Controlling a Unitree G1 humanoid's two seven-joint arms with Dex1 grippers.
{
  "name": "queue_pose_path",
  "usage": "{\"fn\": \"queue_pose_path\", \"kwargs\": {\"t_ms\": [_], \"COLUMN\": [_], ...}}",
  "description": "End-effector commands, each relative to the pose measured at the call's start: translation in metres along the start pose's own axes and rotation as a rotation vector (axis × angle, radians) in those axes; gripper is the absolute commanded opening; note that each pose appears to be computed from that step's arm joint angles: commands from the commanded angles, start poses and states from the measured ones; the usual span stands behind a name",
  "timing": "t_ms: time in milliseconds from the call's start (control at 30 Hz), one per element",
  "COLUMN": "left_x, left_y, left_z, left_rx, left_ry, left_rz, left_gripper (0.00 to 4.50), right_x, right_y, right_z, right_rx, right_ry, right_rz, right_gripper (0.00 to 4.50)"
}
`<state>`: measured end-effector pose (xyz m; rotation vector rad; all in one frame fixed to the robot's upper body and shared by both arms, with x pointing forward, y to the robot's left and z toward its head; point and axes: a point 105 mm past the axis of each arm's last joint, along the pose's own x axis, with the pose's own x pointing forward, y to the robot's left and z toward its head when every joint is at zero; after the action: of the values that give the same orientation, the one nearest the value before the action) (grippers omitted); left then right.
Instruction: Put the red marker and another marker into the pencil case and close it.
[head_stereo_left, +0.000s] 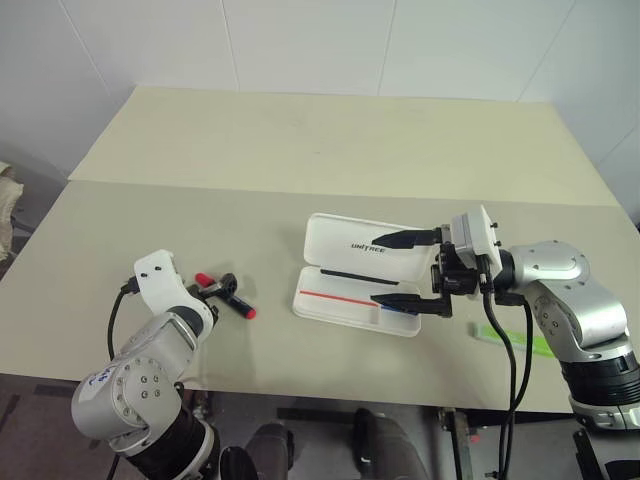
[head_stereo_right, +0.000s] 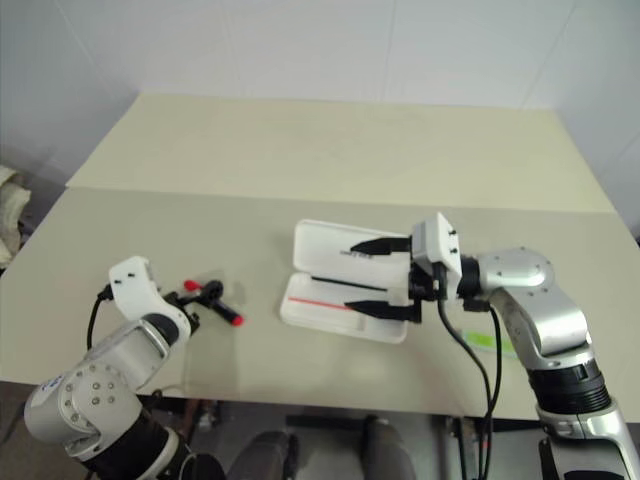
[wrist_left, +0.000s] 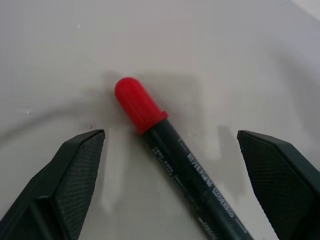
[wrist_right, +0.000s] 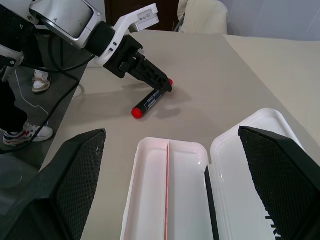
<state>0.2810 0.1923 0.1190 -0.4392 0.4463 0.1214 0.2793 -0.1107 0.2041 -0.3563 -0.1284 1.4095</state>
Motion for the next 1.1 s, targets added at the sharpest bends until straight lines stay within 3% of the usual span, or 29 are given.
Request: {"fn": "queue_pose_path", "kwargs": {"t_ms": [33,533,667,967,1100], "left_x": [0.005,0.028,0.028,0.029,0.029], "left_y": [0.005,-0.011,-0.012,-0.013,-0.010], "left_z": [-0.003,0.003,0.001,-0.002,-0.004], "left_rx": [0.000,0.024,-0.002,0.004,0.012], "left_ry": [0.030,0.100,0.103,0.118,0.122], "left_rz": [0.026,-0.035,-0.040,-0.044,-0.040], "left_gripper": [4.45,4.45,3.55,0.64,0.64], "right_x": [0.001,0.001,0.000,0.000,0.000], "right_y": [0.000,0.001,0.000,-0.002,-0.002], "right_z": [0.013,0.015,0.016,0.017,0.017], "right_rx": [-0.054,-0.068,-0.073,-0.078,-0.077], "right_ry": [-0.014,-0.027,-0.029,-0.034,-0.034], "right_rz": [0.009,-0.028,-0.036,-0.049,-0.052], "right_gripper": [4.50,4.50,4.50,4.50,4.50]}}
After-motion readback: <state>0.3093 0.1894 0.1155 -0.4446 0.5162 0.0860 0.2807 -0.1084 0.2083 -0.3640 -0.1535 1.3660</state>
